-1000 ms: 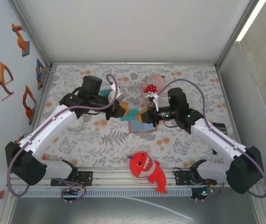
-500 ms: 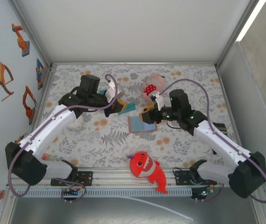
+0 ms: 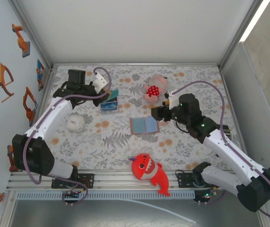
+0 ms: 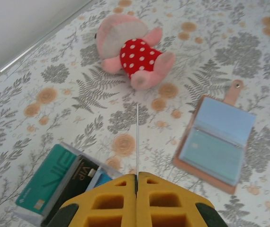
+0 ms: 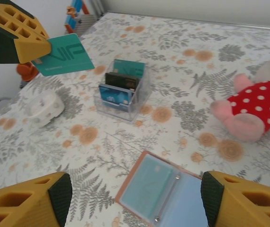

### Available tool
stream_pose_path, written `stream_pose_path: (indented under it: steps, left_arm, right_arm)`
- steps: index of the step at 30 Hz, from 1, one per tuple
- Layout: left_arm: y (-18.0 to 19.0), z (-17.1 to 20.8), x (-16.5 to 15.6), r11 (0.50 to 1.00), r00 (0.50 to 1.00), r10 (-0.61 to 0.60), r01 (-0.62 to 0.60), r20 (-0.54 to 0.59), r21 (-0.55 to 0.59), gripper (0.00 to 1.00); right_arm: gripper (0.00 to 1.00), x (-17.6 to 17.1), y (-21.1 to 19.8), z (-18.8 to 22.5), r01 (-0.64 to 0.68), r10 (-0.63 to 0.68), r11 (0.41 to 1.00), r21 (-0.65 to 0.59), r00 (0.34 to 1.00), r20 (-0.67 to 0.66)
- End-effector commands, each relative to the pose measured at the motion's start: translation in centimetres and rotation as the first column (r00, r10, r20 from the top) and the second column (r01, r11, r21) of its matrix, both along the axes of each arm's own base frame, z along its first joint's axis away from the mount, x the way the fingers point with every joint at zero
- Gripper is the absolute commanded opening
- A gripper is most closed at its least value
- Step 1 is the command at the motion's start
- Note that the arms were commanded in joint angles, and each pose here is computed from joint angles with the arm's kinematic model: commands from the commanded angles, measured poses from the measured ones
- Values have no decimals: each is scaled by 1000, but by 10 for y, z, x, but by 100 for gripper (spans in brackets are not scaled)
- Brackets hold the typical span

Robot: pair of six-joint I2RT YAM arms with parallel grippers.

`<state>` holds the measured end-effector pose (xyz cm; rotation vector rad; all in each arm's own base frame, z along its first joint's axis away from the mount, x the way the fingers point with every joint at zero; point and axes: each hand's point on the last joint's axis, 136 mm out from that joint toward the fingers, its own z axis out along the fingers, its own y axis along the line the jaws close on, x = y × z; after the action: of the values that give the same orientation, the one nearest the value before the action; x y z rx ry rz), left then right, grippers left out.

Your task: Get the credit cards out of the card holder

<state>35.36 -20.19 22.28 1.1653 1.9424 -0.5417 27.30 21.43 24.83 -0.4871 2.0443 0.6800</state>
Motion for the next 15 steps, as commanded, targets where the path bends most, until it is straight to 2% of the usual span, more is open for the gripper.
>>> stream_pose_path:
  steps: [1,4,8,12,15]
  left_arm:
    - [8,8,21,999,995,-45,45,90,-2,0]
    - [17,-1,38,999,994,-42,44,103,-14,0]
    - [22,-17,51,997,993,-71,69,98,26,0]
    - [23,-37,60,991,991,-117,113,59,71,0]
    - [23,-50,66,985,990,-142,140,14,97,0]
  right_arm:
    - [73,6,-17,-5,104,-104,994,-34,995,-8]
    - [73,10,-21,-9,134,-135,990,-53,991,-22]
    - [74,17,-27,-14,186,-189,980,-72,982,-29]
    - [81,22,-31,-12,224,-226,972,-75,974,-21]
    - [81,23,-32,-9,231,-233,970,-69,972,-13]
